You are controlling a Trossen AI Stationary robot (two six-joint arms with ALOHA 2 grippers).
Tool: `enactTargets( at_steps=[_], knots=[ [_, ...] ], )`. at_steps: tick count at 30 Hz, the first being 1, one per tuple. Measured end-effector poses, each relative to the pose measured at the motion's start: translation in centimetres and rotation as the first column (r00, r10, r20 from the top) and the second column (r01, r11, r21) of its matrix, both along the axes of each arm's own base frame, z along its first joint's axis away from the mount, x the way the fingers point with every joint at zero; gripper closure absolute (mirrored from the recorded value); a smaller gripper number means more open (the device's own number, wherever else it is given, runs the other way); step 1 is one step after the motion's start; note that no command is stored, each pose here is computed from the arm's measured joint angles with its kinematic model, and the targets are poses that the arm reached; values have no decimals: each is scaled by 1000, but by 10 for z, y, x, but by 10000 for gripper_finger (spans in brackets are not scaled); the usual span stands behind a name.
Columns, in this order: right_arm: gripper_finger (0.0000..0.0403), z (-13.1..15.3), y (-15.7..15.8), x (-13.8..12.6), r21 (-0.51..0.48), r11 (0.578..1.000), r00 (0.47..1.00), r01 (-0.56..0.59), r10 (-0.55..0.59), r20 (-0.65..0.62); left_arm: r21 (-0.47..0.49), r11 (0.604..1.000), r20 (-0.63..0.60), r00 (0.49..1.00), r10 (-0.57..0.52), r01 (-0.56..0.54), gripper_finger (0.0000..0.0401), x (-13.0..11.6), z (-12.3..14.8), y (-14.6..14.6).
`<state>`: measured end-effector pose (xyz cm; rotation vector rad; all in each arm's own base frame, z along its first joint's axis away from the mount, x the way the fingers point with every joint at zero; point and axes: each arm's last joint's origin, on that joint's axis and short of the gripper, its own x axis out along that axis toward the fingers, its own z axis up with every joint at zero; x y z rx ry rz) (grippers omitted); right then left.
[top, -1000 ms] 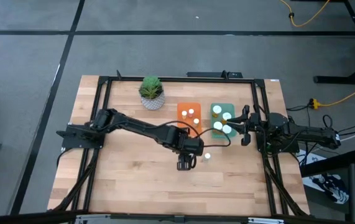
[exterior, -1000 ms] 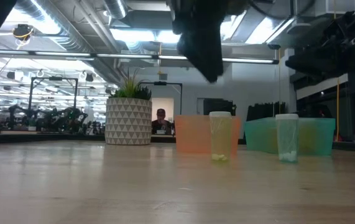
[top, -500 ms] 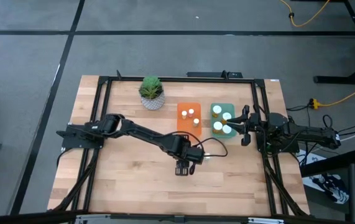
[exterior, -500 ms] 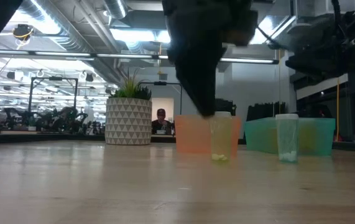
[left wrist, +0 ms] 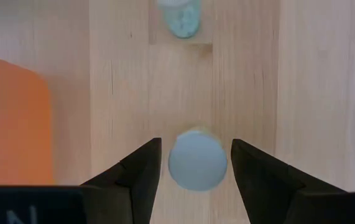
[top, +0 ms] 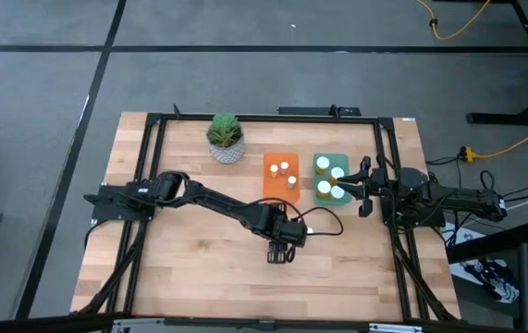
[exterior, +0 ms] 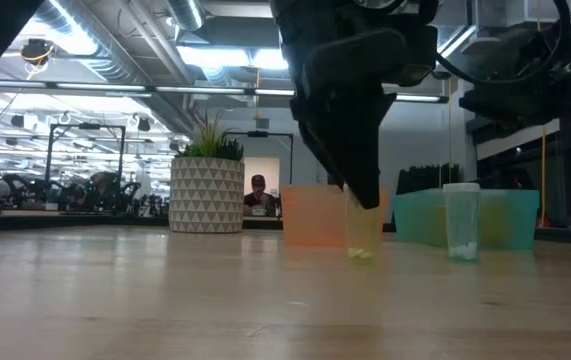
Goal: Pick and place medicine bottles into bin by pill shape (circle, oval)
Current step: Put the small yellow bottle into the orange bin
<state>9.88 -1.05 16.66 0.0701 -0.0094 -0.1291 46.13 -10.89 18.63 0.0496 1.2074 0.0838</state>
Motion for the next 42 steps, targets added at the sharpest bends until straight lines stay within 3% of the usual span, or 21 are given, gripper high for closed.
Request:
enactTargets(
  at_steps=[11,24,31,37,42],
  knots=[
    [322,0,0,0,0,1000,1000,0,0,0,-12,1000,32,999,23,-23,216,3,1,-1],
    [322,0,0,0,0,1000,1000,0,0,0,-11,999,14,999,31,-31,267,1,2,0],
    [322,0,0,0,0,1000,1000,0,0,0,-29,993,26,993,111,-110,283,4,57,18],
    [322,0,0,0,0,1000,1000,1,-1,-1,-20,980,50,979,197,-196,284,1,107,61],
    [322,0,0,0,0,1000,1000,1,-1,-1,-3,958,13,958,286,-286,284,-3,111,107]
  ],
)
